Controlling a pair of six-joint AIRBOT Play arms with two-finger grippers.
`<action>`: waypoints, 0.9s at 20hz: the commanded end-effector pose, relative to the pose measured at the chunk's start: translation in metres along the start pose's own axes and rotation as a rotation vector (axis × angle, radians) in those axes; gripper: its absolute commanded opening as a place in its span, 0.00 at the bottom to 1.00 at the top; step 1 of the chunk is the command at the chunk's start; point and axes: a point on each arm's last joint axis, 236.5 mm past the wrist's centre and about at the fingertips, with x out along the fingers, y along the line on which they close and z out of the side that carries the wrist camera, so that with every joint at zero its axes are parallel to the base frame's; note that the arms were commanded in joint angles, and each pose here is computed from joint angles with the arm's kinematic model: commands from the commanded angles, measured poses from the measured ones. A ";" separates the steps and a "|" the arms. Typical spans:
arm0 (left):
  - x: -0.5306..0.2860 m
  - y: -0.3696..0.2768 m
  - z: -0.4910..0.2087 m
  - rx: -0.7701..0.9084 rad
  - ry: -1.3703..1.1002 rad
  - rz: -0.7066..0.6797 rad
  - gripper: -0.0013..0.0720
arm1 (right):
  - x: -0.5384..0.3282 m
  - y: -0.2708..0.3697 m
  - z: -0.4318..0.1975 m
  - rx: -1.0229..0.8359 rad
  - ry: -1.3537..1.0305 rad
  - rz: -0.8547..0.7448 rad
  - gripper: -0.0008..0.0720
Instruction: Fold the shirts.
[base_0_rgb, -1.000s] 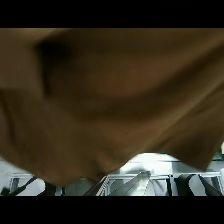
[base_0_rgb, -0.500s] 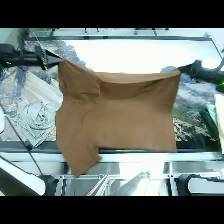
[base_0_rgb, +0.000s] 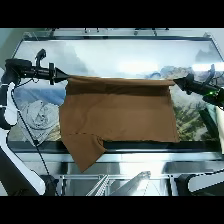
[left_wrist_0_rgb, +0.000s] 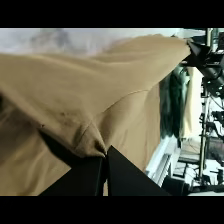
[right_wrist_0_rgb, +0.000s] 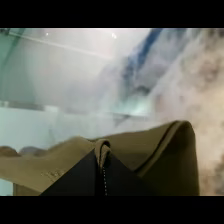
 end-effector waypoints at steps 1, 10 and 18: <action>-0.006 0.023 -0.033 -0.094 0.105 0.012 0.03 | -0.007 -0.018 -0.034 -0.028 0.140 -0.040 0.03; 0.016 0.029 -0.090 -0.287 0.260 -0.066 0.02 | -0.009 -0.040 -0.081 0.028 0.239 -0.081 0.03; -0.002 0.002 -0.100 -0.344 0.288 -0.066 0.99 | -0.078 -0.020 -0.073 0.021 0.290 -0.159 0.48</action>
